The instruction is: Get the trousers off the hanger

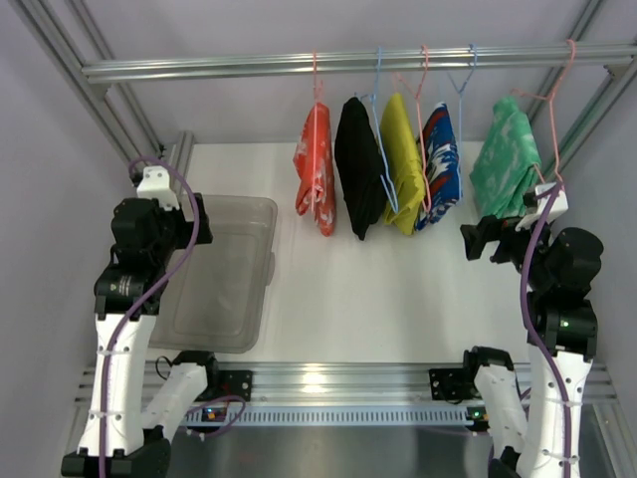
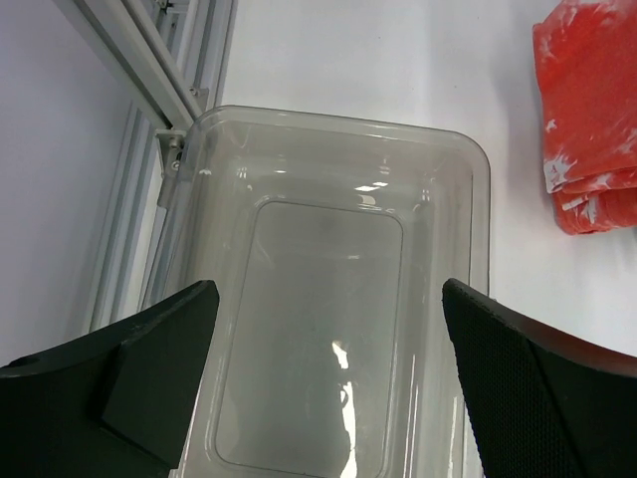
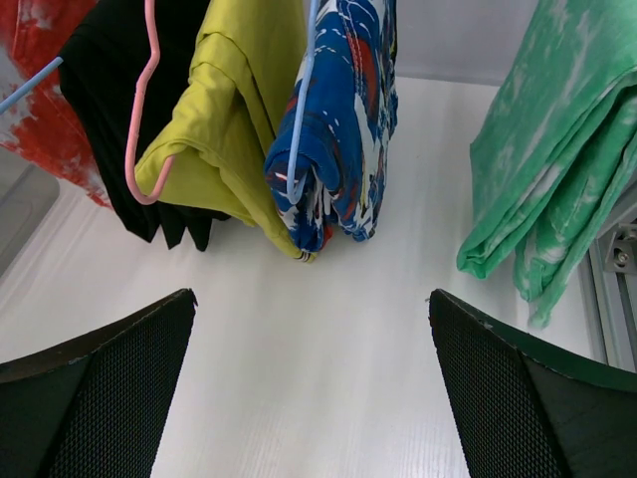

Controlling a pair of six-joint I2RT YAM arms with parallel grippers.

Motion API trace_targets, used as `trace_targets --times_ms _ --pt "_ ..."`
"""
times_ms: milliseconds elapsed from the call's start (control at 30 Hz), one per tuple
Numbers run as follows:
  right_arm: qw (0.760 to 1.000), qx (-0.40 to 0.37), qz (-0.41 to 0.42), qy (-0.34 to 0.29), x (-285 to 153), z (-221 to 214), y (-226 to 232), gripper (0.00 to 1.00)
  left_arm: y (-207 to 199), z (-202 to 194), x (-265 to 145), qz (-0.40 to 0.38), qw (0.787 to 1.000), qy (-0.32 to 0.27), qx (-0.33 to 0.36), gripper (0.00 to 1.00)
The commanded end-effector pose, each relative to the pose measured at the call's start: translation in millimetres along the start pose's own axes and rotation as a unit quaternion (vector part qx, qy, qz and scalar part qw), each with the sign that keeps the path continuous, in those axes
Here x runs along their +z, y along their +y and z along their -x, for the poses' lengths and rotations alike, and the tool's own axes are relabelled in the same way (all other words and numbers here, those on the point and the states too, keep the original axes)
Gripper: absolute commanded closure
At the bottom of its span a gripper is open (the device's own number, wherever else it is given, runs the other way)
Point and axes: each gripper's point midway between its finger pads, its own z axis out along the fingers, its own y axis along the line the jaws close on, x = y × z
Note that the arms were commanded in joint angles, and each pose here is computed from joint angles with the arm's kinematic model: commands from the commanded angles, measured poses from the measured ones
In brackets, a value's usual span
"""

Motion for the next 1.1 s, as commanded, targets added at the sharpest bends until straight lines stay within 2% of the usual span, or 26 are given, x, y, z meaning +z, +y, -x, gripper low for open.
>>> trace_targets --times_ms 0,100,267,300,367,400,467,500,567,600,633,667,700,733,767,833,1000,1067 --pt "0.999 -0.01 0.001 -0.032 0 17 0 0.0 1 15 -2 0.004 1.0 -0.027 -0.015 0.01" --pt "1.0 -0.008 0.001 -0.027 1 14 -1 0.0 -7 17 -2 -0.022 1.0 -0.012 0.008 0.01" --pt "1.0 -0.004 0.009 -0.019 4 12 1 0.01 -49 19 -4 -0.13 0.991 0.019 -0.031 0.01" --pt "1.0 -0.003 0.01 -0.016 5 11 1 0.01 -71 21 -9 -0.192 0.98 0.027 -0.048 0.01" --pt "1.0 -0.002 0.013 -0.014 5 11 2 0.0 -98 34 -15 -0.263 0.961 0.013 -0.087 0.01" --pt "1.0 -0.001 0.014 -0.012 6 9 2 0.01 -118 39 -29 -0.331 0.939 0.008 -0.094 0.01" --pt "1.0 -0.002 0.016 -0.01 6 10 2 0.0 -135 37 -31 -0.383 0.915 0.0 -0.126 0.01" --pt "1.0 0.0 0.017 -0.008 6 9 3 0.0 -149 61 -46 -0.436 0.887 -0.039 -0.149 0.01" --pt "1.0 -0.001 0.018 -0.008 5 12 3 0.0 -161 65 -48 -0.484 0.854 -0.044 -0.184 0.01" --pt "1.0 -0.002 0.019 -0.007 5 11 3 0.01 -168 89 -52 -0.52 0.825 -0.066 -0.212 0.01" --pt "1.0 -0.003 0.018 -0.008 4 13 3 0.0 -173 92 -55 -0.545 0.807 -0.054 -0.221 0.01" --pt "1.0 -0.004 0.018 -0.006 4 13 3 0.0 -178 94 -44 -0.558 0.786 -0.017 -0.267 0.01" --pt "1.0 -0.005 0.018 -0.006 4 13 3 0.0 -180 100 -44 -0.575 0.772 -0.023 -0.269 0.01" --pt "1.0 -0.007 0.018 -0.004 4 13 3 0.0 -182 116 -56 -0.606 0.755 -0.071 -0.241 0.01" --pt "1.0 -0.008 0.018 -0.002 5 13 3 0.0 -185 116 -45 -0.61 0.749 -0.059 -0.254 0.01" --pt "1.0 -0.008 0.019 0.0 6 13 2 0.0 -196 126 -48 -0.63 0.737 -0.07 -0.235 0.03" --pt "1.0 -0.003 0.023 0.007 12 13 1 0.0 -235 124 -30 -0.669 0.711 -0.04 -0.215 0.05" --pt "1.0 -0.003 0.024 0.007 12 13 1 0.01 -242 130 -24 -0.676 0.701 -0.063 -0.218 0.07"
